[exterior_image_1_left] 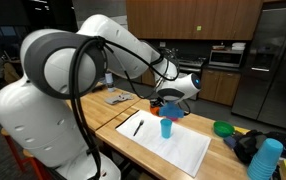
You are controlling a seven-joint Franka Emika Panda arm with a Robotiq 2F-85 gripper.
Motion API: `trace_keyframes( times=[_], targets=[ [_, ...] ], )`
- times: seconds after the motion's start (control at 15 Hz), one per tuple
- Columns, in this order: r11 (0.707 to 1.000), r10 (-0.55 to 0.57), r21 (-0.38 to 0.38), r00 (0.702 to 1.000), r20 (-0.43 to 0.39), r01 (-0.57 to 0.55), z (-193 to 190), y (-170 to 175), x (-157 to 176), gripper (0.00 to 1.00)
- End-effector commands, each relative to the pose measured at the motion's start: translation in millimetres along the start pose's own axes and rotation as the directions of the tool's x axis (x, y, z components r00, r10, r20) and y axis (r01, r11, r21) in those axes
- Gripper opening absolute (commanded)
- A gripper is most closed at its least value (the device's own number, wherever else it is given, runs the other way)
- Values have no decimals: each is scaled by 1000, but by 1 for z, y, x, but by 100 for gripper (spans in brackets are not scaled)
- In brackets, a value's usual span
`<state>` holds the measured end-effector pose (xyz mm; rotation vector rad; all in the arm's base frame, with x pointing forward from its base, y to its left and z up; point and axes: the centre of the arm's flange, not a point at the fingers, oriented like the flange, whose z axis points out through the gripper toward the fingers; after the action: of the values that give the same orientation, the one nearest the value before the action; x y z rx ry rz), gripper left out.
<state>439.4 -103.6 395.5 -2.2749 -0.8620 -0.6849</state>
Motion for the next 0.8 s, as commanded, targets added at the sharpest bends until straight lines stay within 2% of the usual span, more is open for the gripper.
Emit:
trace_keyframes(
  times=[0.0, 0.27, 0.33, 0.4, 0.73],
  targets=[
    [1000, -7, 8, 999, -46, 8, -5, 8, 4, 1],
    [999, -10, 37, 997, -76, 13, -4, 4, 6, 1],
    [1000, 4, 21, 999, -50, -3, 0, 2, 1, 1],
    [1000, 4, 23, 999, -49, -3, 0, 2, 1, 4],
    [1000, 6, 27, 999, -43, -5, 3, 2, 0, 4]
  ],
)
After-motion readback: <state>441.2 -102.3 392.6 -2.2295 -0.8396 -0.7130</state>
